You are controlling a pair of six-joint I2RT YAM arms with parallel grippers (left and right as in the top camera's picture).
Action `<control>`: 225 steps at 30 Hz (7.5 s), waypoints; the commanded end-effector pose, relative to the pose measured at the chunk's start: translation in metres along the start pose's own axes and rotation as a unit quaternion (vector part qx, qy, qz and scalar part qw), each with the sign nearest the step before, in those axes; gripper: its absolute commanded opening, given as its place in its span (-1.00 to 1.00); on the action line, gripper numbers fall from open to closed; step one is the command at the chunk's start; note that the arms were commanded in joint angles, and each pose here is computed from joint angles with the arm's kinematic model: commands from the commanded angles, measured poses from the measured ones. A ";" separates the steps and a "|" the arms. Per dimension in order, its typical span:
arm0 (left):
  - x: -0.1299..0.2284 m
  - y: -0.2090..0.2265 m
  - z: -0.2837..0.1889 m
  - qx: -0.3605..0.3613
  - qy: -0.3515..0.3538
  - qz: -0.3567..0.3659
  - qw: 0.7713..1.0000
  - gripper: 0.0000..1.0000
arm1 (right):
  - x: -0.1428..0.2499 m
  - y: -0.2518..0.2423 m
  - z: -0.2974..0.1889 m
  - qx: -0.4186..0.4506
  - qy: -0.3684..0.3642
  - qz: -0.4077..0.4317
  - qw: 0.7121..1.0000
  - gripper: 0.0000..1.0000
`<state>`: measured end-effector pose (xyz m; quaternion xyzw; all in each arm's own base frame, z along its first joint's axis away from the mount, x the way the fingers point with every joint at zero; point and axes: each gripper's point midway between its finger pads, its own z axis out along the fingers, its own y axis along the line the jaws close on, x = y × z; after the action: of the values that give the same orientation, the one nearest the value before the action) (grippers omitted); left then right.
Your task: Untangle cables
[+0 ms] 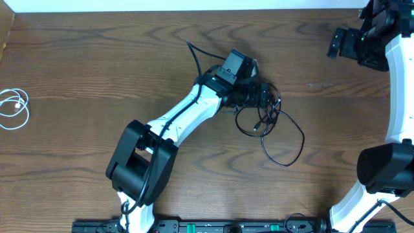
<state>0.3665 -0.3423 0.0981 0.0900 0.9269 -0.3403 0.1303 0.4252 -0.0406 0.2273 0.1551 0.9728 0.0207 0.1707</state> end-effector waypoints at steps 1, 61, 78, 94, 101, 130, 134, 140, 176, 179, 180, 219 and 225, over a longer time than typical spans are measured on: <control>-0.010 -0.003 -0.014 0.046 0.006 -0.070 0.996 0.67 | -0.001 0.000 -0.001 0.000 -0.001 -0.002 1.000 0.99; -0.051 -0.124 -0.167 0.091 -0.215 0.067 0.970 -0.85 | -0.001 0.000 -0.001 0.000 -0.001 -0.002 1.000 0.99; -0.070 -0.103 -0.221 -0.005 -0.325 0.049 0.944 -0.85 | -0.001 0.000 -0.001 0.000 -0.001 -0.002 1.000 0.99; -0.062 -0.201 -0.331 0.169 -0.431 0.167 0.871 -0.85 | -0.001 0.000 -0.001 0.000 -0.001 -0.002 1.000 0.98; -0.059 -0.177 -0.303 0.112 -0.395 0.173 0.895 -0.85 | -0.001 0.000 -0.001 0.000 -0.001 -0.002 1.000 0.99; -0.042 -0.119 -0.300 -0.034 -0.370 0.166 0.914 -0.85 | -0.001 0.000 -0.001 0.000 -0.001 -0.002 1.000 0.99; -0.038 -0.054 -0.295 -0.199 -0.348 0.136 0.906 -0.85 | -0.001 0.000 -0.001 0.000 -0.001 -0.002 1.000 0.98; -0.012 -0.009 -0.281 -0.293 -0.272 0.122 0.909 -0.85 | -0.001 0.000 -0.001 0.000 -0.001 -0.002 1.000 0.99; 0.021 0.007 -0.269 -0.301 -0.196 0.108 0.927 -0.85 | 0.123 0.188 0.001 -0.118 0.105 -0.258 0.953 0.98; 0.021 0.007 -0.269 -0.301 -0.196 0.108 0.927 -0.85 | 0.144 0.190 0.023 -0.095 0.134 -0.278 0.946 0.96; 0.021 0.007 -0.269 -0.301 -0.196 0.108 0.927 -0.85 | 0.149 0.189 0.028 -0.092 0.142 -0.280 0.945 0.81; 0.017 0.099 -0.334 -0.429 -0.236 -0.058 0.870 -0.85 | 0.096 0.085 0.081 0.030 0.093 -0.025 0.995 -0.97; 0.008 0.053 -0.303 -0.232 -0.205 -0.018 0.951 -0.85 | 0.093 0.060 0.083 0.033 0.111 0.009 0.993 -0.98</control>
<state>0.3241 -0.0615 0.2717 -0.1010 0.9365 -0.0041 0.3357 0.3881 0.0468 0.1136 0.1501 0.9876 0.0020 0.0461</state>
